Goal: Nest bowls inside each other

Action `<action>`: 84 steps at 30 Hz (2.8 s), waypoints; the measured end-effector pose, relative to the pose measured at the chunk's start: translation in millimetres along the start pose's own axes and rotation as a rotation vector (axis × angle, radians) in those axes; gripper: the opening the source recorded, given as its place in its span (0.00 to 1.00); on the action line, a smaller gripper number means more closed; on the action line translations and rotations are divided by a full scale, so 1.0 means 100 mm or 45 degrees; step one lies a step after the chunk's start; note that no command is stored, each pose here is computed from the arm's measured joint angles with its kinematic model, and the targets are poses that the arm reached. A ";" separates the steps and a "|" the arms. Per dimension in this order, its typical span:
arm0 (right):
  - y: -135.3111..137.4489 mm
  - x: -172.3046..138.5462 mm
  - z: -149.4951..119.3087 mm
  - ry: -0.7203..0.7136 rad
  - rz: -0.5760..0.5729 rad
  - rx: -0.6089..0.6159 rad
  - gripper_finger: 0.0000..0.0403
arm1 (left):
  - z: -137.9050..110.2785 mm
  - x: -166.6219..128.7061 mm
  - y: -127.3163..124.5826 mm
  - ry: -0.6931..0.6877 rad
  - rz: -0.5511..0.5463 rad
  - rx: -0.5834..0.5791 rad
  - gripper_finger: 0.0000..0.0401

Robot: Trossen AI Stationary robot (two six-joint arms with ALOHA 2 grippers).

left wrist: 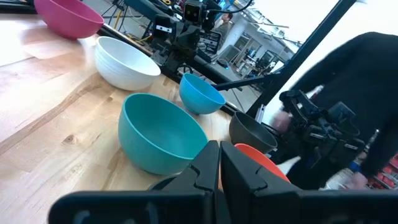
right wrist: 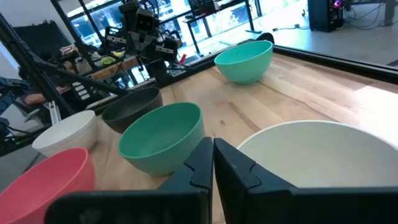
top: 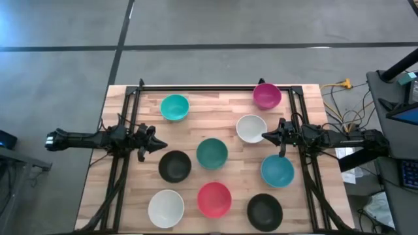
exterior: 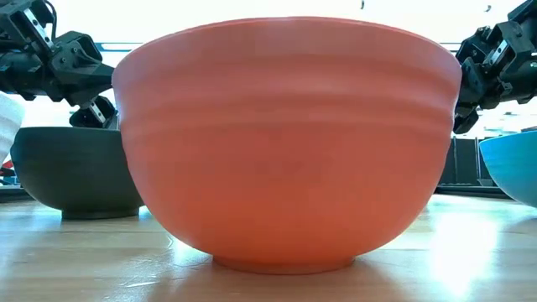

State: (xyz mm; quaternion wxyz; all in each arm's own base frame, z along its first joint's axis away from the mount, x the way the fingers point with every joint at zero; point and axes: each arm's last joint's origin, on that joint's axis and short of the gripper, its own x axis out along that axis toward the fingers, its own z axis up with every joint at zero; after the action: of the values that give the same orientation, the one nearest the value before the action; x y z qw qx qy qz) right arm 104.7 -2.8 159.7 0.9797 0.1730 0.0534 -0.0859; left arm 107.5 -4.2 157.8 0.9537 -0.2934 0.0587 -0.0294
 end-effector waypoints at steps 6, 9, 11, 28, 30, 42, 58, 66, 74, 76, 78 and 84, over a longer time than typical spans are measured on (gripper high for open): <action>0.00 0.00 0.00 0.000 0.000 0.000 0.02 | 0.00 0.00 0.00 0.000 0.000 0.000 0.00; 0.00 0.00 0.00 0.000 0.000 0.000 0.02 | 0.00 0.00 0.00 0.000 0.000 0.000 0.00; 0.00 0.00 0.00 -0.001 0.000 0.000 0.02 | 0.00 0.00 0.00 0.000 0.000 0.000 0.00; 0.00 0.00 0.00 0.000 0.000 0.000 0.02 | 0.00 0.00 0.00 0.001 -0.001 0.000 0.00; 0.00 0.00 0.00 0.000 0.000 0.000 0.02 | 0.00 0.00 0.00 0.000 -0.001 0.000 0.00; 0.03 0.00 0.06 -0.055 0.069 0.661 0.02 | 0.00 0.00 0.00 0.000 0.000 0.000 0.00; 0.13 -0.13 0.52 -0.684 0.380 1.250 0.02 | 0.05 0.00 -0.03 -0.080 -0.018 0.038 0.00; 0.19 -0.19 0.74 -0.964 0.534 1.102 0.02 | 0.55 -0.23 -0.32 -0.904 -0.283 0.005 0.00; 0.43 -0.03 1.28 -1.034 0.485 0.882 0.02 | 0.82 -0.79 -0.48 -1.762 -0.475 -0.080 0.00; 0.51 0.01 1.46 -1.066 0.475 0.819 0.02 | 0.83 -0.83 -0.47 -1.835 -0.360 -0.058 0.00; 0.58 0.05 1.63 -1.105 0.461 0.757 0.02 | 0.85 -0.84 -0.48 -1.848 -0.319 -0.035 0.00; 0.80 0.13 2.18 -1.233 0.451 0.663 0.02 | 0.98 -0.81 -0.55 -1.849 -0.227 -0.043 0.00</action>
State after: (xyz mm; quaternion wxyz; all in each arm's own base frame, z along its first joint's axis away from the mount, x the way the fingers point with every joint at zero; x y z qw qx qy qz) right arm 148.1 -6.8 387.6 0.8170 0.3556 -0.4539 -0.0004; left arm 38.9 12.6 276.7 0.7415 -0.2573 -0.6122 0.0960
